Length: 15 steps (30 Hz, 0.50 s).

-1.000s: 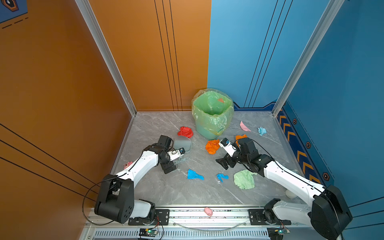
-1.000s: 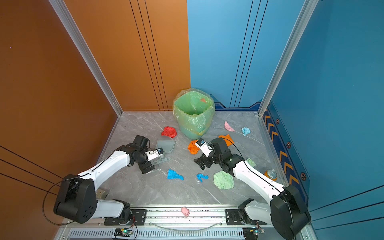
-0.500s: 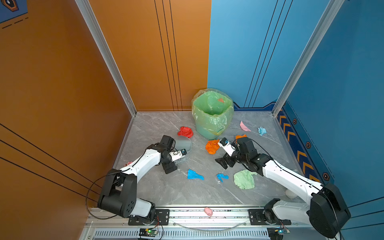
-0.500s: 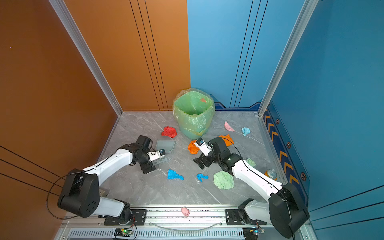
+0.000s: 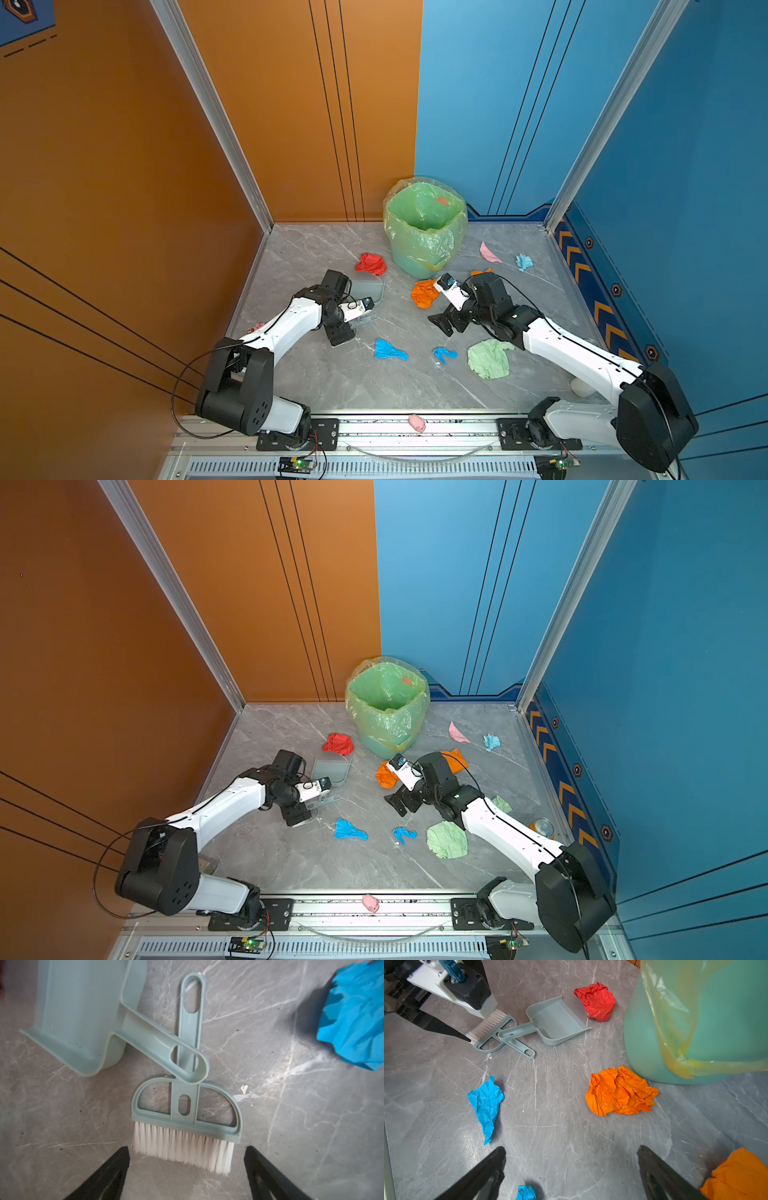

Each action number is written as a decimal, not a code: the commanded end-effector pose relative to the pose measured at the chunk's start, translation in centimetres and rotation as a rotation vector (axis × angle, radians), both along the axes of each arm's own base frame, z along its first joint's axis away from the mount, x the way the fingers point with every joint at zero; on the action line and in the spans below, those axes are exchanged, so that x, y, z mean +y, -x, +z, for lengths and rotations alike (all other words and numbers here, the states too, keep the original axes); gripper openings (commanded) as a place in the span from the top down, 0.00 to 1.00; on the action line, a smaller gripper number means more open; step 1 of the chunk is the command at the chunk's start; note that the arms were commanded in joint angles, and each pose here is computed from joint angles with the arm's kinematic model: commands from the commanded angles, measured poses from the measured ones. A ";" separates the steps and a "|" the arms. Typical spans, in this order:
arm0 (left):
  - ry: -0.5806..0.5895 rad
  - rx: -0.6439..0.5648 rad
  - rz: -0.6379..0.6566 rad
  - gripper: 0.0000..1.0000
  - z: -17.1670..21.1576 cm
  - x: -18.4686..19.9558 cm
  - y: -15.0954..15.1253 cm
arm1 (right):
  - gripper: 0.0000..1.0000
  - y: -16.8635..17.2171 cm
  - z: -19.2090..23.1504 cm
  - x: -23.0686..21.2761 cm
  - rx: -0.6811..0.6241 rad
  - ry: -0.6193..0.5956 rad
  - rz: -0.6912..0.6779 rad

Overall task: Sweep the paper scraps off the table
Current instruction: 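Lower the left gripper onto the brush back while the right gripper hovers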

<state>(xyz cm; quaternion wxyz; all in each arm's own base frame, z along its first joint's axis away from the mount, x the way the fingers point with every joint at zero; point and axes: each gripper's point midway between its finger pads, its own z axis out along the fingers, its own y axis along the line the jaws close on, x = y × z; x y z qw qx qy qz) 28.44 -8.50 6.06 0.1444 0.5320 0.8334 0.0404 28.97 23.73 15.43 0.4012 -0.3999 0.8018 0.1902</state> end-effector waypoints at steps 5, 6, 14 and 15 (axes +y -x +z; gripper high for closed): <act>0.000 0.017 -0.019 0.13 0.2 -0.4 0.0 | 0.00 -0.6 1.1 0.4 -0.036 0.000 -0.006; 0.001 0.017 -0.018 0.12 0.2 -0.4 0.0 | 0.00 -0.6 1.0 0.4 -0.034 0.002 -0.006; -0.003 0.026 -0.029 0.18 -0.1 -0.5 -0.1 | 0.00 -0.6 1.0 0.4 -0.038 0.005 -0.006; -0.002 0.026 -0.032 0.19 -0.1 -0.5 -0.1 | 0.00 -0.6 0.9 0.4 -0.037 0.007 -0.006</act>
